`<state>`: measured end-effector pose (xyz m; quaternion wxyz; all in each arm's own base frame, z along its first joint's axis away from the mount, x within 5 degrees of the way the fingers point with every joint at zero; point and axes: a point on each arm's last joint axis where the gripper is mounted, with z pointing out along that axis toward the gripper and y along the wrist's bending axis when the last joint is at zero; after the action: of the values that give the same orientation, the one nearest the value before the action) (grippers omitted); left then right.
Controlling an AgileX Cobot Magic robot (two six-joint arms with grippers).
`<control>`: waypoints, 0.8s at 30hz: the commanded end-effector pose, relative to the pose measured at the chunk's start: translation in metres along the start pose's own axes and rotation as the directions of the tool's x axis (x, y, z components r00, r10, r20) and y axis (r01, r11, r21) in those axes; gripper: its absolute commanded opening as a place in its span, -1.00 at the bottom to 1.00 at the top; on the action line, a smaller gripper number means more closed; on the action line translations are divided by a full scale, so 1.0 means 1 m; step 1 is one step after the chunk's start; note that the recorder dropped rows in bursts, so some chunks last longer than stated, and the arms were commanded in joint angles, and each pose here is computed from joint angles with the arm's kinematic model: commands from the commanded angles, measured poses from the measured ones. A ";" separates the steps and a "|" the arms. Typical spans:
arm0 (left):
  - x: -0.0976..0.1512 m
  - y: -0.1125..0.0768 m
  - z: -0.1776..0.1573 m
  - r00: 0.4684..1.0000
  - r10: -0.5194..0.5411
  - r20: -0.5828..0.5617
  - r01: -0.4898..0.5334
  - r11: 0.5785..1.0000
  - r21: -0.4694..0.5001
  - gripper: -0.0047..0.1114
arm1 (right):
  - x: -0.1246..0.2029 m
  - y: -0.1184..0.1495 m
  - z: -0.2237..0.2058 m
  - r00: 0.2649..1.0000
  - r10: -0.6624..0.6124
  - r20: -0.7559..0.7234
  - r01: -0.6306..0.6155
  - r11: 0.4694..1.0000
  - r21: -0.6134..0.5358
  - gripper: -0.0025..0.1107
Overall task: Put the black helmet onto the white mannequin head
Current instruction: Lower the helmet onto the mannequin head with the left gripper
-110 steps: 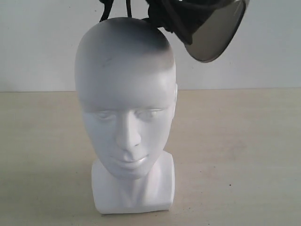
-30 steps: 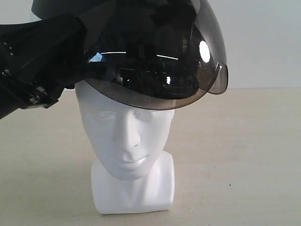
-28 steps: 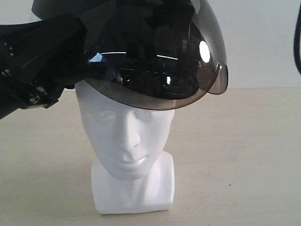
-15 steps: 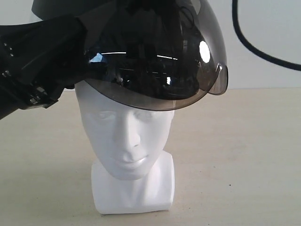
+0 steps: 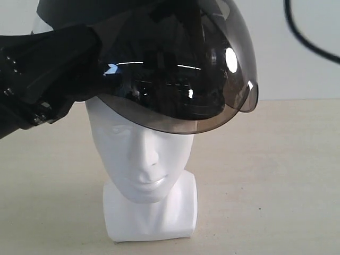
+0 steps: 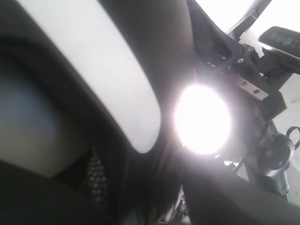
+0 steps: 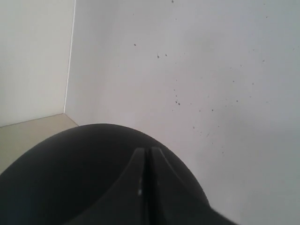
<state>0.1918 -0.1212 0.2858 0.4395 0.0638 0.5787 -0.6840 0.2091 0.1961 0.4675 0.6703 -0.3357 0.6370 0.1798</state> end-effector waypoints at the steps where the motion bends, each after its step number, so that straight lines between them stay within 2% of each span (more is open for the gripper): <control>1: 0.012 0.014 -0.008 0.996 0.033 -0.081 -0.042 0.994 -0.105 -0.84 | -0.023 -0.008 -0.048 1.000 -0.019 0.010 0.018 0.999 0.027 -0.96; 4: 0.012 0.014 -0.008 0.996 0.033 -0.081 -0.042 0.994 -0.105 -0.84 | -0.033 -0.015 -0.076 0.999 -0.021 0.026 0.019 0.997 0.073 -0.96; 8: 0.013 0.014 -0.008 0.995 0.036 -0.090 -0.045 0.994 -0.104 -0.84 | -0.033 -0.026 -0.101 0.999 -0.031 -0.033 0.036 0.983 0.177 -0.96; 11: 0.016 0.014 -0.008 0.991 0.045 -0.129 -0.058 0.993 -0.099 -0.84 | -0.031 -0.030 -0.108 0.997 -0.024 -0.073 0.040 0.974 0.224 -0.96; 14: 0.019 0.014 -0.008 0.986 0.059 -0.154 -0.074 0.993 -0.094 -0.84 | -0.032 -0.030 -0.109 0.997 -0.022 -0.067 0.037 0.974 0.223 -0.96; 19: 0.019 0.014 -0.008 0.983 0.087 -0.160 -0.102 0.991 -0.089 -0.84 | -0.026 -0.026 -0.087 0.997 0.001 -0.079 0.014 0.982 0.187 -0.96; 24: 0.019 0.014 -0.008 0.980 0.113 -0.161 -0.128 0.988 -0.085 -0.84 | -0.008 -0.009 -0.022 0.999 0.000 -0.043 0.004 0.996 0.092 -0.96</control>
<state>0.1856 -0.1253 0.2807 0.4447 0.1269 0.5917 -0.6604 0.1893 0.1597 0.4830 0.6643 -0.3025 0.6730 0.1197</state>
